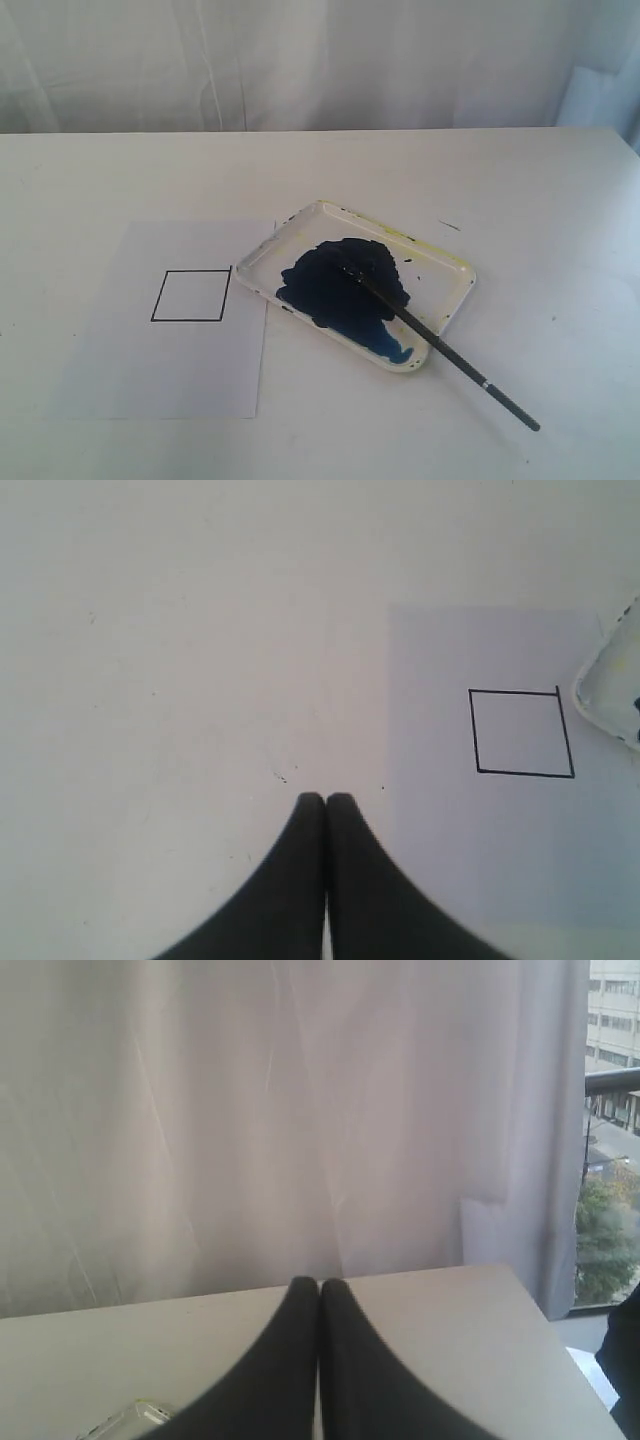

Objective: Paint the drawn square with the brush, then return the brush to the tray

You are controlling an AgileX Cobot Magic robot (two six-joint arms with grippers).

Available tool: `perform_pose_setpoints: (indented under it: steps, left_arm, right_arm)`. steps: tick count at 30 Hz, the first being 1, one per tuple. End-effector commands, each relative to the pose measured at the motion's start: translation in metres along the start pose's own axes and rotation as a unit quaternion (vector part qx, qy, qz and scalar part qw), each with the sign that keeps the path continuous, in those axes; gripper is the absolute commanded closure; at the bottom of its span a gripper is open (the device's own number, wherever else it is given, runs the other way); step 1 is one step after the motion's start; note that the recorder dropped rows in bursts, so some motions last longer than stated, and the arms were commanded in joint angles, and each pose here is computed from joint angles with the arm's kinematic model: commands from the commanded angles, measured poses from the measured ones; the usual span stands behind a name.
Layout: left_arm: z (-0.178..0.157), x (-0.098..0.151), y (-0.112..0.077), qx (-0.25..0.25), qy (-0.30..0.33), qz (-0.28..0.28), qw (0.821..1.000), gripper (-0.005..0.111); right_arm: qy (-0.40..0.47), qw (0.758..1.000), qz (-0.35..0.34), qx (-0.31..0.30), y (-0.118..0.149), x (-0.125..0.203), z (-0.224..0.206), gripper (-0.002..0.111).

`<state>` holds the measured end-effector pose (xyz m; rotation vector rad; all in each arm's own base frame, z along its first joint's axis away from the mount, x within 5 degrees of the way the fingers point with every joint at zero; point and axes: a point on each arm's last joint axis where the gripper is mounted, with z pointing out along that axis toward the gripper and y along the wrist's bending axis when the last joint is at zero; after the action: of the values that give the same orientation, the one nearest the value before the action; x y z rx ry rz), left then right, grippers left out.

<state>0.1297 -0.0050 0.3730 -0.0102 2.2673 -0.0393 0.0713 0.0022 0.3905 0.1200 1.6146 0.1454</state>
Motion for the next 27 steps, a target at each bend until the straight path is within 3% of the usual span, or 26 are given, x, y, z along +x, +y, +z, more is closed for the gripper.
perform_pose_setpoints:
  steps: [1, 7, 14, 19, 23, 27]
  left_arm:
    - [0.022, -0.021, -0.002, 0.000, 0.065, 0.029, 0.997, 0.107]
    - [0.061, -0.038, -0.005, 0.008, 0.141, 0.059, 0.988, 0.107]
    - [0.106, -0.053, -0.018, 0.080, 0.195, 0.089, 0.973, 0.107]
    - [0.132, -0.061, -0.020, 0.095, 0.233, 0.095, 0.963, 0.105]
    - [0.154, -0.060, -0.022, 0.101, 0.264, 0.093, 0.955, 0.086]
    - [0.175, -0.056, -0.024, 0.108, 0.284, 0.089, 0.949, 0.065]
  right_arm:
    - [0.032, 0.999, -0.006, 0.005, 0.000, -0.006, 0.027, 0.108]
    - [0.092, 0.994, -0.050, 0.010, -0.003, 0.005, 0.061, 0.108]
    - [0.145, 0.987, -0.067, 0.015, -0.008, 0.021, 0.096, 0.108]
    - [0.180, 0.981, -0.069, 0.015, -0.009, 0.026, 0.117, 0.095]
    - [0.217, 0.974, -0.067, 0.016, -0.009, 0.027, 0.133, 0.085]
    - [0.270, 0.960, -0.071, -0.004, -0.007, 0.032, 0.149, 0.083]
